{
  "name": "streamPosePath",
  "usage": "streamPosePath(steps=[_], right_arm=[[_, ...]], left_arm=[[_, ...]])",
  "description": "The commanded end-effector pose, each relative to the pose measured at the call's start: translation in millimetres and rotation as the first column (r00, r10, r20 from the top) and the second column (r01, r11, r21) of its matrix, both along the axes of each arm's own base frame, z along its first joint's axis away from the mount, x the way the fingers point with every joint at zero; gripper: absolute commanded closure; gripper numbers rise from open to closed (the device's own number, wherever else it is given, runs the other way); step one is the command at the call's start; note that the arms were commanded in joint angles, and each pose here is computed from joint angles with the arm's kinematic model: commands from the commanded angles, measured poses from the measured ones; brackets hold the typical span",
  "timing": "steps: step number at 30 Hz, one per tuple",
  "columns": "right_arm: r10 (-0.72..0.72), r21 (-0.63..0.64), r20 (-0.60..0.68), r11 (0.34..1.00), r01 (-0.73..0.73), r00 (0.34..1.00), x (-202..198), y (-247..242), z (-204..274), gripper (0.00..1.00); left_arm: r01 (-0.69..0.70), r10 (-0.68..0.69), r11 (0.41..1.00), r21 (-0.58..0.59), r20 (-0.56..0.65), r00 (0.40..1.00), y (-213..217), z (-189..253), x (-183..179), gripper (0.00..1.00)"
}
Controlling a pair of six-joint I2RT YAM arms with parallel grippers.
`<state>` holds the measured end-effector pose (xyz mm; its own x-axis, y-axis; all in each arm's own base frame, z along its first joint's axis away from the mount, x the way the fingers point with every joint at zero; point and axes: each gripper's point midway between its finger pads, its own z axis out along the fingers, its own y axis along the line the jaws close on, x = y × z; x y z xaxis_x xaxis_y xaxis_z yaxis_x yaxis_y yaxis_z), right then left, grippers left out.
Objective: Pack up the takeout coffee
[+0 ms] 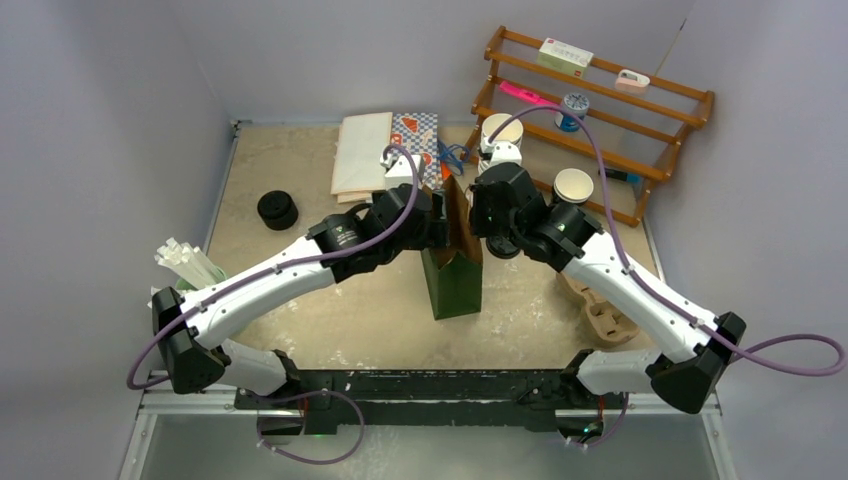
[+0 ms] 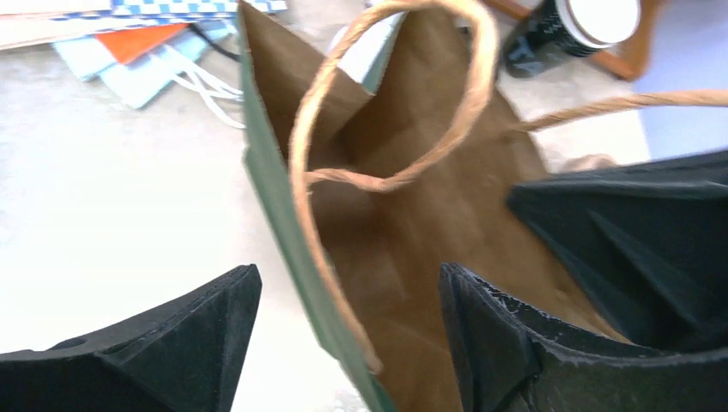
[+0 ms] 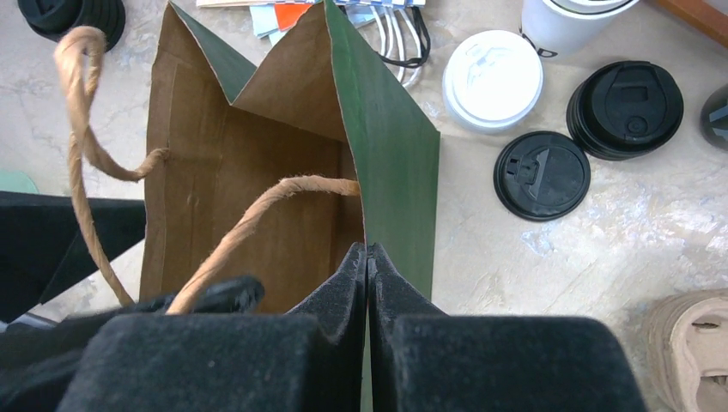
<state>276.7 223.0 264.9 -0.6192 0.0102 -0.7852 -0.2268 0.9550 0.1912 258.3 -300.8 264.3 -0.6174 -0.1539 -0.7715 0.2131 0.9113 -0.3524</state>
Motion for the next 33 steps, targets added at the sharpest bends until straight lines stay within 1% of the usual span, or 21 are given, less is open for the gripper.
streamPosePath(steps=[1, 2, 6, 9, 13, 16, 17, 18, 19, 20, 21, 23, 27, 29, 31, 33], right_arm=[[-0.023, 0.028, 0.069, 0.999, 0.021, 0.997, 1.0, -6.6, 21.9, 1.0], [-0.023, 0.028, 0.071, 0.999, 0.021, 0.997, 0.0, -7.8, 23.3, 1.0], [-0.049, 0.005, 0.068, 0.999, 0.048, 0.997, -3.1, -18.0, 25.0, 1.0], [-0.088, -0.022, 0.077, 0.996, 0.09, 0.993, -2.4, -29.1, 27.0, 1.0], [-0.107, -0.029, 0.089, 0.994, 0.11, 0.99, -2.8, -34.8, 30.1, 0.98], [-0.101, -0.024, 0.088, 0.994, 0.104, 0.991, -4.3, -34.6, 30.0, 0.94], [-0.089, -0.018, 0.083, 0.996, 0.091, 0.993, -5.5, -32.2, 29.1, 0.9], [-0.073, -0.007, 0.076, 0.997, 0.074, 0.994, -7.0, -28.7, 28.8, 0.83], [-0.049, 0.006, 0.068, 0.999, 0.049, 0.996, -8.6, -23.9, 28.9, 0.69], [-0.018, 0.025, 0.061, 1.0, 0.016, 0.998, -10.5, -16.7, 30.1, 0.59], [0.016, 0.044, 0.061, 0.999, -0.018, 0.998, -12.1, -10.0, 33.3, 0.54], [0.055, 0.059, 0.097, 0.996, -0.061, 0.994, -9.4, -2.1, 46.0, 0.45], [0.149, 0.126, 0.092, 0.979, -0.16, 0.985, -21.8, 13.4, 62.0, 0.3], [0.155, 0.164, 0.082, 0.972, -0.167, 0.985, -28.0, 15.1, 66.0, 0.17], [0.145, 0.185, 0.086, 0.97, -0.159, 0.986, -30.3, 13.6, 69.4, 0.08], [0.13, 0.213, 0.092, 0.966, -0.147, 0.987, -32.2, 12.5, 72.0, 0.04]], left_arm=[[-0.144, 0.135, 0.984, 0.103, 0.09, 0.987, 27.9, 9.5, 18.2, 0.27], [-0.176, 0.162, 0.976, 0.128, 0.112, 0.98, 36.0, 11.7, 21.2, 0.33], [-0.286, 0.246, 0.934, 0.217, 0.193, 0.95, 71.2, 28.3, 25.1, 0.49], [-0.305, 0.245, 0.916, 0.262, 0.238, 0.94, 87.5, 43.7, 23.5, 0.7], [-0.269, 0.203, 0.927, 0.263, 0.25, 0.947, 87.9, 55.8, 20.5, 1.0], [-0.271, 0.199, 0.923, 0.274, 0.263, 0.944, 92.8, 63.7, 19.7, 1.0], [-0.272, 0.197, 0.921, 0.279, 0.268, 0.943, 94.9, 66.7, 19.2, 1.0], [-0.273, 0.196, 0.918, 0.286, 0.273, 0.942, 96.8, 69.3, 18.9, 1.0], [-0.274, 0.195, 0.918, 0.286, 0.277, 0.941, 98.4, 72.9, 18.4, 1.0], [-0.276, 0.194, 0.917, 0.286, 0.282, 0.939, 100.1, 76.3, 18.2, 1.0], [-0.278, 0.194, 0.917, 0.287, 0.287, 0.938, 101.4, 78.8, 18.1, 1.0], [-0.28, 0.197, 0.92, 0.274, 0.294, 0.935, 102.2, 81.4, 18.4, 1.0], [-0.238, 0.171, 0.952, 0.194, 0.309, 0.936, 93.0, 80.1, 20.4, 1.0], [-0.217, 0.16, 0.963, 0.159, 0.307, 0.938, 88.8, 79.3, 20.9, 1.0], [-0.227, 0.169, 0.959, 0.17, 0.302, 0.938, 91.5, 75.4, 25.0, 1.0], [-0.258, 0.197, 0.946, 0.197, 0.285, 0.938, 101.0, 70.6, 32.4, 1.0]])
